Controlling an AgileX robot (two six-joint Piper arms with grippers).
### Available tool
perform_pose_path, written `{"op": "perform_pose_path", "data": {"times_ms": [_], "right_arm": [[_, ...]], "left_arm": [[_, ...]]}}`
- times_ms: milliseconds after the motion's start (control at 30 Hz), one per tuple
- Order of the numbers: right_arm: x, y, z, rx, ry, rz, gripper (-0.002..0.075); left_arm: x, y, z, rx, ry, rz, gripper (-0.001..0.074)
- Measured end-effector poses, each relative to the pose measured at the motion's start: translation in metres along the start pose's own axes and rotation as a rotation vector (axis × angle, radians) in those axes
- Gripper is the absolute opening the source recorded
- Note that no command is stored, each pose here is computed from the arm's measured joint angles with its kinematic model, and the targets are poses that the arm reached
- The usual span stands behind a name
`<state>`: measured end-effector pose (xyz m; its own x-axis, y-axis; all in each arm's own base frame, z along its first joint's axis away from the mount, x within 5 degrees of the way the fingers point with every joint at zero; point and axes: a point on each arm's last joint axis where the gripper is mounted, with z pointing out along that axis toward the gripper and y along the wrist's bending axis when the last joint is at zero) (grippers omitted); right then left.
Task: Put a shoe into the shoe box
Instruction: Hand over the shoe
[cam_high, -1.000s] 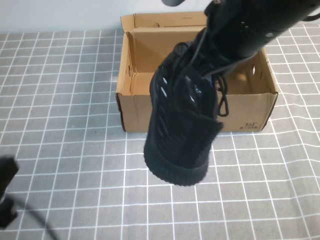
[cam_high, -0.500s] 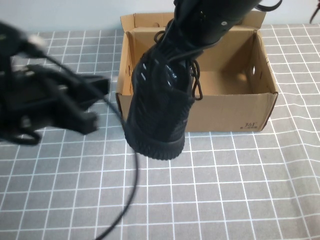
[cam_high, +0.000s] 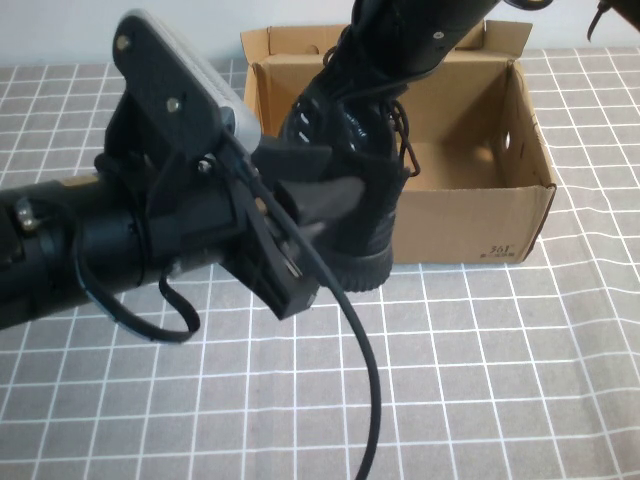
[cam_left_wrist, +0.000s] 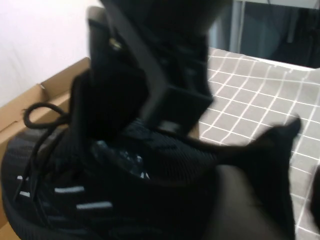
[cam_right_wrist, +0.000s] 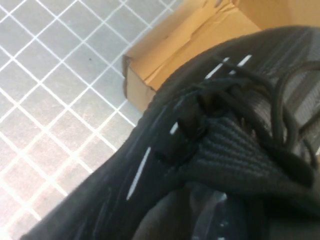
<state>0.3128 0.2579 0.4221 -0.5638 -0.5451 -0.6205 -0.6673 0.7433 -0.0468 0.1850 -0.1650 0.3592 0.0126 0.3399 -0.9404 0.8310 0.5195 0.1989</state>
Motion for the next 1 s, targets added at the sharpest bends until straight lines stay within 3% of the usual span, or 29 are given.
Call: {"op": "perform_pose_path", "data": {"times_ms": [167,267,733,1000], "right_arm": [[0.000,-0.006,0.001,0.011,0.004,0.027,0.0007],[0.000,-0.007,0.001,0.012,0.004,0.033,0.0007],[0.000,-0.006,0.001,-0.009,0.002,0.062,0.0007],[0.000,-0.006,0.002,-0.009,0.004,0.062,0.0007]], "left_arm": [[0.000,-0.002,0.000,0.019,0.001,-0.003,0.0587],[-0.001,-0.001,0.001,0.013,-0.010,-0.025,0.0662],[0.030,0.025,0.045,-0.170,0.090,-0.088,0.0670],[0.044,0.031,0.059,-0.215,0.143,-0.084,0.0670]]}}
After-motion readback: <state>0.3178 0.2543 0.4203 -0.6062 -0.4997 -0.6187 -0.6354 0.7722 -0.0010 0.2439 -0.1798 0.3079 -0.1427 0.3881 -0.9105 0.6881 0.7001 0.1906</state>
